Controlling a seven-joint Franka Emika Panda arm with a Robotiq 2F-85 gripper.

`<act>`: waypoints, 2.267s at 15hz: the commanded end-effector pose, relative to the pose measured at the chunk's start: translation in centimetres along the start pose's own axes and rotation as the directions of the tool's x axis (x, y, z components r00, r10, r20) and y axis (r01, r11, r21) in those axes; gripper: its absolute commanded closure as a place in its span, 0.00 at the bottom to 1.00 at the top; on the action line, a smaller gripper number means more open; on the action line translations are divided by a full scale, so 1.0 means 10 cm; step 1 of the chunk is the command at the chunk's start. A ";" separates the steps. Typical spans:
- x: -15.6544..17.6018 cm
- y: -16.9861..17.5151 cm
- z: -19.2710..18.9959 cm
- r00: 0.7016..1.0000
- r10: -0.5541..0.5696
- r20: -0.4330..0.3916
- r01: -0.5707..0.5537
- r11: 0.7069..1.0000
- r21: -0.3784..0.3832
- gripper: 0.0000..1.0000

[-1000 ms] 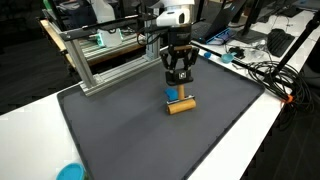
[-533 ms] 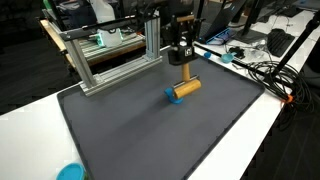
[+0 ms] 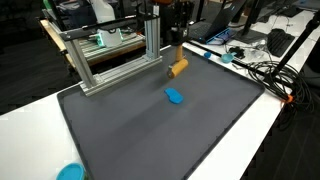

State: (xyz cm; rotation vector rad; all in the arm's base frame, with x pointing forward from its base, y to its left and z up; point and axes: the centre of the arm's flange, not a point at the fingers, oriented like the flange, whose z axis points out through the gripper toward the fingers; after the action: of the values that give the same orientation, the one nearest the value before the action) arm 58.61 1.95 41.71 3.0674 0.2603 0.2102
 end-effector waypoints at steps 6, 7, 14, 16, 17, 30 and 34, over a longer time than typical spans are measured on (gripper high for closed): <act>0.22 0.19 0.00 0.883 -0.455 0.112 0.446 0.890 0.097 0.78; 0.27 0.25 0.03 0.856 -0.503 0.120 0.492 0.864 0.109 0.78; 0.22 0.22 0.16 0.808 -0.589 0.006 0.586 0.806 0.089 0.78; 0.26 0.26 0.05 0.747 -0.664 -0.027 0.664 0.746 0.052 0.78; 0.28 0.30 0.00 0.710 -0.703 -0.044 0.704 0.709 0.043 0.78; 0.38 0.78 -0.06 0.331 -0.942 -0.049 0.929 0.317 0.191 0.53; 0.48 0.81 0.08 0.310 -0.949 -0.048 0.938 0.297 0.181 0.78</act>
State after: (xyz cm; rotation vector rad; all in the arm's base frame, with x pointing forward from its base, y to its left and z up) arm 64.71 -5.17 42.05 2.4352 2.0808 -0.0229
